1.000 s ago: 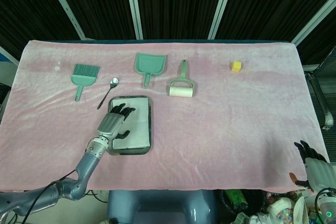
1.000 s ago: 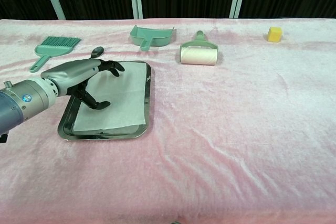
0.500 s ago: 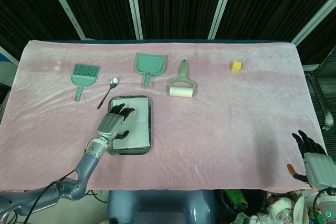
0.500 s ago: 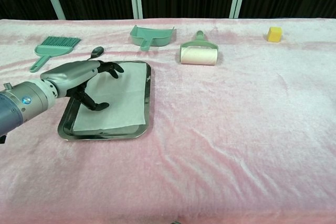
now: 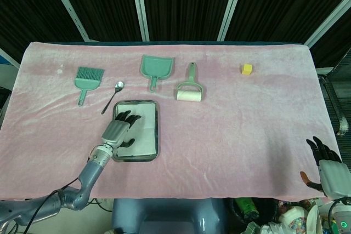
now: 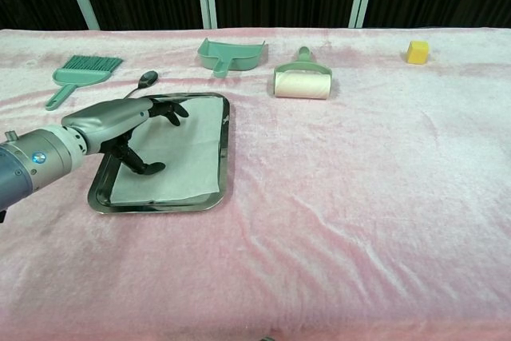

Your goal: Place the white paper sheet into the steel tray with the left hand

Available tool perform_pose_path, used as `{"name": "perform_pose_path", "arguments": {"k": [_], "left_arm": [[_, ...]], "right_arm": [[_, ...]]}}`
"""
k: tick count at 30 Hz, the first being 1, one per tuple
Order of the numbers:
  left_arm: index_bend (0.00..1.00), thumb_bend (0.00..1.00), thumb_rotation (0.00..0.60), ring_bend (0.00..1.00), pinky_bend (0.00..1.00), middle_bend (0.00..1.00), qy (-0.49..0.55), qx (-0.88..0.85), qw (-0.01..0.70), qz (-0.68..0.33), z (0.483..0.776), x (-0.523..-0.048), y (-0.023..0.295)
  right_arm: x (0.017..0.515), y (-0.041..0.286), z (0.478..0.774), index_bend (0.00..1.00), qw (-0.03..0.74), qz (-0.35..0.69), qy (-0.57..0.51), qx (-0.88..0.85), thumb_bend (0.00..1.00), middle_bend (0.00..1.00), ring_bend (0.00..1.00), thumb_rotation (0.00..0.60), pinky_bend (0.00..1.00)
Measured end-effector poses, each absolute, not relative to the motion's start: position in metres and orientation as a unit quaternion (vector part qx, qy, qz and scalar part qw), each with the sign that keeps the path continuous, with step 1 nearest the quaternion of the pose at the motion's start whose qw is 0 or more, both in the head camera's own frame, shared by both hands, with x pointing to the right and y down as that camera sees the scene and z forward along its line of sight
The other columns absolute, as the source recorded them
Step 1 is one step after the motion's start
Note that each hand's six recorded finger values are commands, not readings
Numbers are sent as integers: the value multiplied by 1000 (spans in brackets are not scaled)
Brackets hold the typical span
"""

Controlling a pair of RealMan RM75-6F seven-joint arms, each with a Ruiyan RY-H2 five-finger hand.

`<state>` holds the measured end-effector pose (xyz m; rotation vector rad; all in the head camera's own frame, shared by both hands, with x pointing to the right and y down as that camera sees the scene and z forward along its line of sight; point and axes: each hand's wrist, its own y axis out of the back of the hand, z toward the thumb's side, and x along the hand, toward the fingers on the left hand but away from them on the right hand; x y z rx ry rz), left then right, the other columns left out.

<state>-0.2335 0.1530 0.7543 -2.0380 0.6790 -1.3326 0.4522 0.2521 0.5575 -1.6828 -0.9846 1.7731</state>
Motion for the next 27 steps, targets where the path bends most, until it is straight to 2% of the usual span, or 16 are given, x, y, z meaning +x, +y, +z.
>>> {"name": "perform_pose_path", "arguments": {"k": [27], "left_arm": [[130, 322, 600, 3, 86, 182, 240, -776, 301, -500, 751, -236, 163]], "right_arm": [[454, 252, 558, 0, 239, 655, -370, -614, 254, 3, 91, 600, 150]]}}
